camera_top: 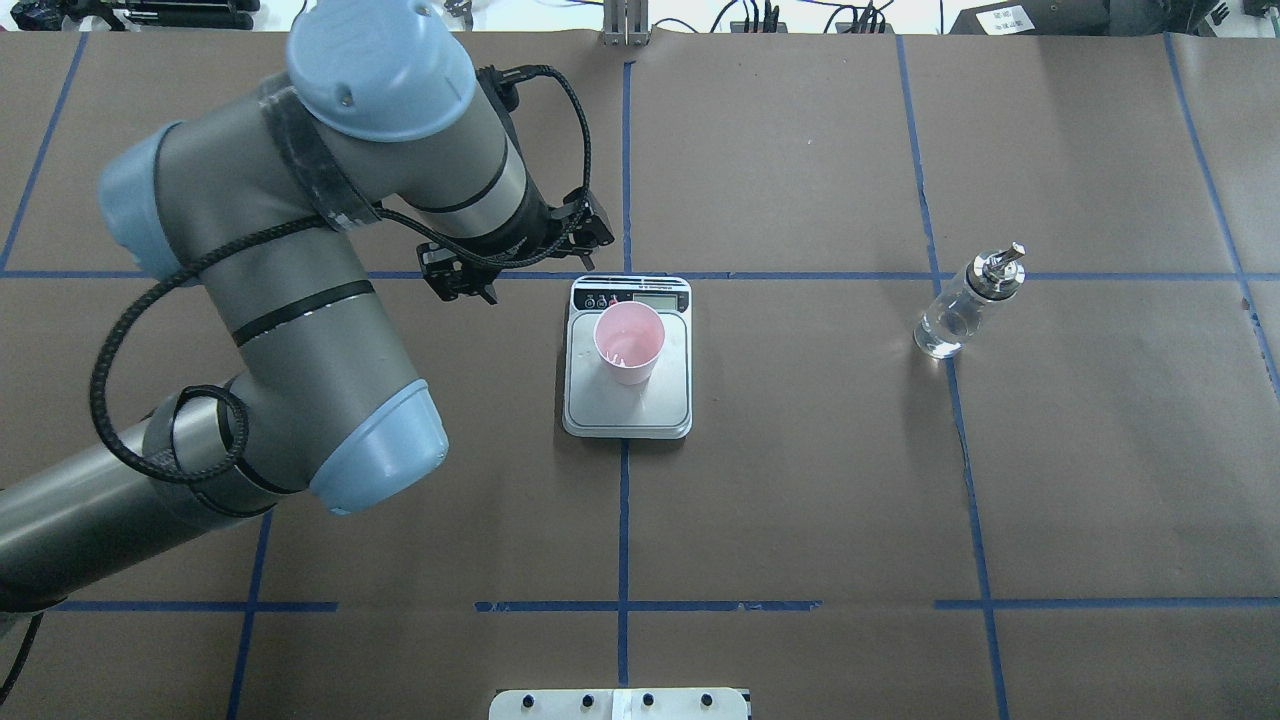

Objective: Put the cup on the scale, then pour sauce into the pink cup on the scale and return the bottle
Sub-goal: 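Withdraw the left arm while the right gripper approaches the glass bottle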

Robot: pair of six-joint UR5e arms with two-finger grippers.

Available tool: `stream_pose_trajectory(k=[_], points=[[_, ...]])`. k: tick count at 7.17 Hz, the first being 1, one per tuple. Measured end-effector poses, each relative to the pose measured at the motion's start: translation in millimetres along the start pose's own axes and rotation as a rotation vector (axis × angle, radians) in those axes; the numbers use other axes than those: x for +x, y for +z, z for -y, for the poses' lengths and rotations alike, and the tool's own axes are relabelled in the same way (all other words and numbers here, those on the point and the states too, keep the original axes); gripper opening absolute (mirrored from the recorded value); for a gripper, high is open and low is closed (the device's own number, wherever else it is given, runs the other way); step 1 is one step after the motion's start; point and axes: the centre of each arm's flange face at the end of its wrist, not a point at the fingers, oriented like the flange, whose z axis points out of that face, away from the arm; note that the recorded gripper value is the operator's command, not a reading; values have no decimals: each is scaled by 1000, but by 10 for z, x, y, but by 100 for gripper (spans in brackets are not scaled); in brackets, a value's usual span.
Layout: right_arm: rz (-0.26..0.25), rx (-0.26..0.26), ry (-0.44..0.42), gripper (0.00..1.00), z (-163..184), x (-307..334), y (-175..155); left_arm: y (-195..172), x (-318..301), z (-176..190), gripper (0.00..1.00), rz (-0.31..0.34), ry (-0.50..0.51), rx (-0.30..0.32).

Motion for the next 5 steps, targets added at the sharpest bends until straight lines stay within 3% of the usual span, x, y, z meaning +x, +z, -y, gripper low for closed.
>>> stream_pose_trajectory(k=[2,5], points=[[34,2,79,100,-208,-606,-2,-299,-240,215,100,-21,53,8],[-15,24,131,100,-710,-1458,75,-730,-1042,639,100,1,181,61]])
